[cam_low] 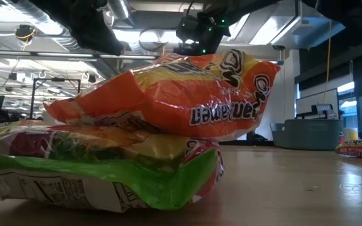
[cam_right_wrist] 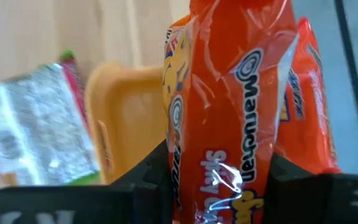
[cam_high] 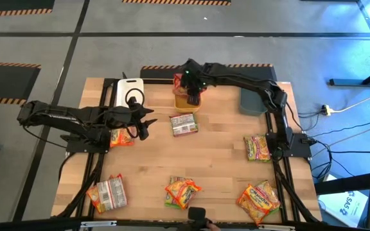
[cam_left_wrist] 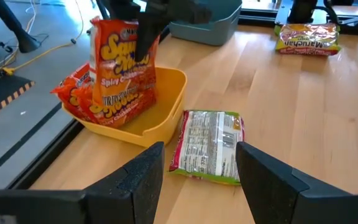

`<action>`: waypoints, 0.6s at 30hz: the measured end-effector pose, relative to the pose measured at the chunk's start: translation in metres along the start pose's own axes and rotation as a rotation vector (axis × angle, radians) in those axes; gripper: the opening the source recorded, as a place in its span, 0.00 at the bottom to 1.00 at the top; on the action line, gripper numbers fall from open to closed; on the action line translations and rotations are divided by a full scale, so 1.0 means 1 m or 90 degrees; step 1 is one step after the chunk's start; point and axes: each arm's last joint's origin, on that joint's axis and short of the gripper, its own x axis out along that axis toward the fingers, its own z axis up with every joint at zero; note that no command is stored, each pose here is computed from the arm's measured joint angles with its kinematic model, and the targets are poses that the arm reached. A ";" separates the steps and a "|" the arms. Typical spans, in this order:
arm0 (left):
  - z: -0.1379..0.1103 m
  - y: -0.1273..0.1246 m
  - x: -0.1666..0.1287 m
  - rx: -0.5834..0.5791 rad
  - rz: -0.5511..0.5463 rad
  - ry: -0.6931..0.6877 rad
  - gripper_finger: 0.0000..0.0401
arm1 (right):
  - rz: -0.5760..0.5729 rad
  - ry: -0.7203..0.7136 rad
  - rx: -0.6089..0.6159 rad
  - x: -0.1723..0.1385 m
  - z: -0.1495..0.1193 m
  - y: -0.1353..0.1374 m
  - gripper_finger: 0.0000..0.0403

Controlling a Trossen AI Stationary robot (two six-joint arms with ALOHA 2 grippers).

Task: Sort Maruchan noodles
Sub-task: Put the orange noodle pack into the yellow bin

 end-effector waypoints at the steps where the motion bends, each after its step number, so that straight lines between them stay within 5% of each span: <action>1: 0.000 0.000 0.000 0.000 0.000 0.000 0.48 | -0.001 0.008 -0.004 0.002 -0.001 0.000 0.28; 18: 0.000 0.000 0.000 0.000 0.000 0.000 0.48 | 0.032 0.097 -0.010 0.059 -0.014 0.005 0.29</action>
